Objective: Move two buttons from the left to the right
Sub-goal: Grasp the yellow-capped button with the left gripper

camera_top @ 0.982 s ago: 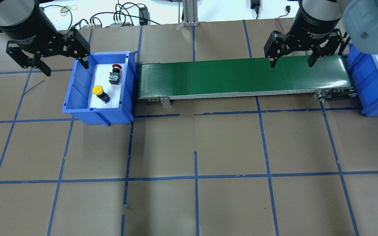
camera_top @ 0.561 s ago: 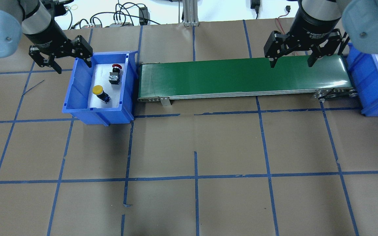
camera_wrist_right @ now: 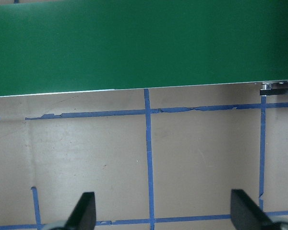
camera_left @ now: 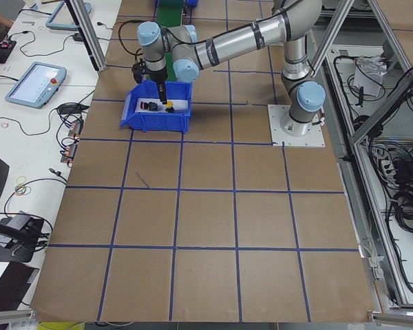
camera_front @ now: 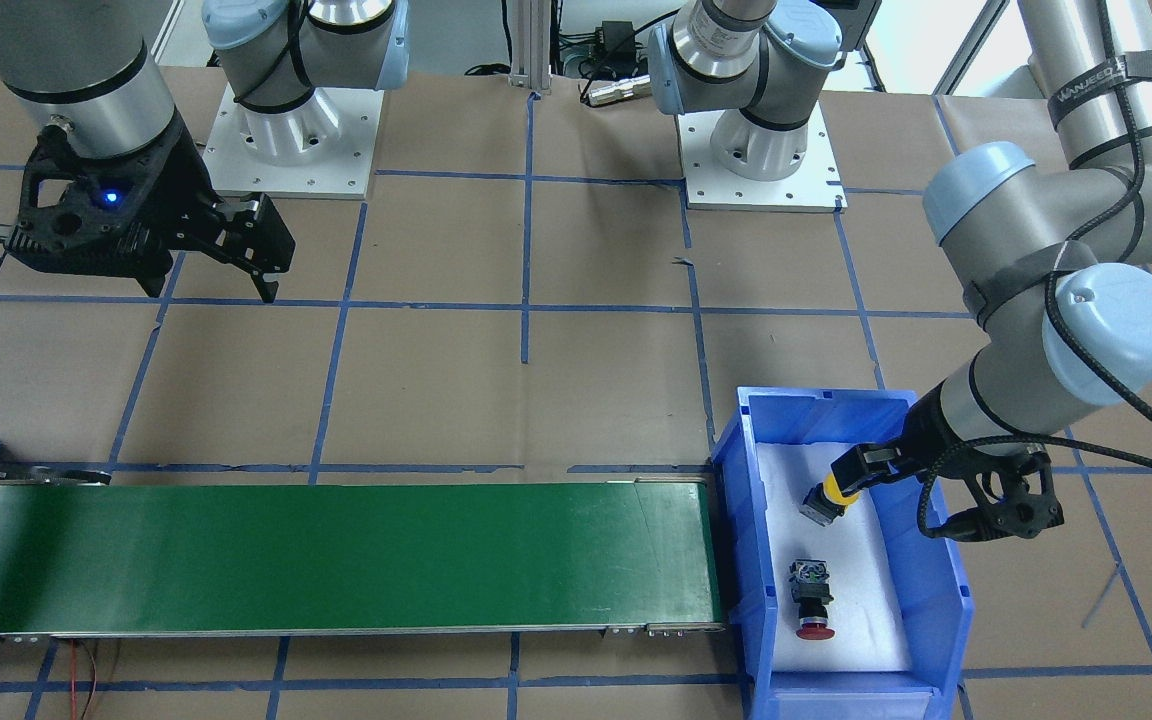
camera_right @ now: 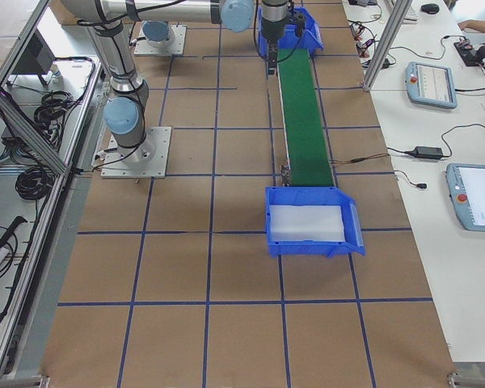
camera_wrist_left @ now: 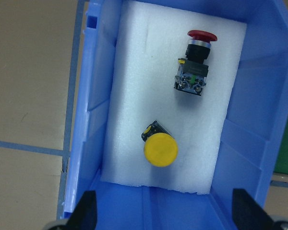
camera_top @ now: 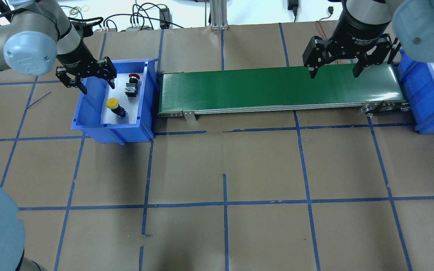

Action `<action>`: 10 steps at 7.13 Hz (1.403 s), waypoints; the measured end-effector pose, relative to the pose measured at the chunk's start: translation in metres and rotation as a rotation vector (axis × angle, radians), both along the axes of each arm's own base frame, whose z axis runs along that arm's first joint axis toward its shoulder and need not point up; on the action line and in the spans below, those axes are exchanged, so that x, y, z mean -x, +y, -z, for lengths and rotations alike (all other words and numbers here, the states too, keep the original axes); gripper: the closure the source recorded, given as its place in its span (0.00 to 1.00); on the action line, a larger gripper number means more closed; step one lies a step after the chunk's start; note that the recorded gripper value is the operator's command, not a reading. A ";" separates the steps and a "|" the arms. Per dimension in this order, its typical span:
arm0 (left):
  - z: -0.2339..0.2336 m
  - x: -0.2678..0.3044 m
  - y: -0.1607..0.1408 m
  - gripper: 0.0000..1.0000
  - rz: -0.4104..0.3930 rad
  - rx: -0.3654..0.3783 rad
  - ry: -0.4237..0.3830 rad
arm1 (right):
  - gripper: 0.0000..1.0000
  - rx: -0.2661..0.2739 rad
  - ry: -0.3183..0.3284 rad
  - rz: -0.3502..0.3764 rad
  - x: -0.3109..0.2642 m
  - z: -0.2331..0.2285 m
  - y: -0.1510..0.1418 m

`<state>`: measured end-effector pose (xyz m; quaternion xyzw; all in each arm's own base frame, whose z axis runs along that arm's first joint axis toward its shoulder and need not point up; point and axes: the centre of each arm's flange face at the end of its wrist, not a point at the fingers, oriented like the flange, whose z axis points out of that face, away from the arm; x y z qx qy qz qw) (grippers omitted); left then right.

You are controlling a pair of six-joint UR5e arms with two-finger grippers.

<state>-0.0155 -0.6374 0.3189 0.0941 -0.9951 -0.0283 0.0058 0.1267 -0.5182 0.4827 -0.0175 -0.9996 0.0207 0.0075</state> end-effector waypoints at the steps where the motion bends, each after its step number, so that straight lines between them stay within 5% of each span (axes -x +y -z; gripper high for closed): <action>1: 0.008 0.002 0.002 0.10 0.001 -0.011 0.002 | 0.00 0.000 0.000 0.000 0.000 0.000 0.000; 10: 0.048 0.019 0.010 0.09 0.040 0.037 -0.005 | 0.00 0.014 0.008 -0.006 0.001 -0.001 -0.001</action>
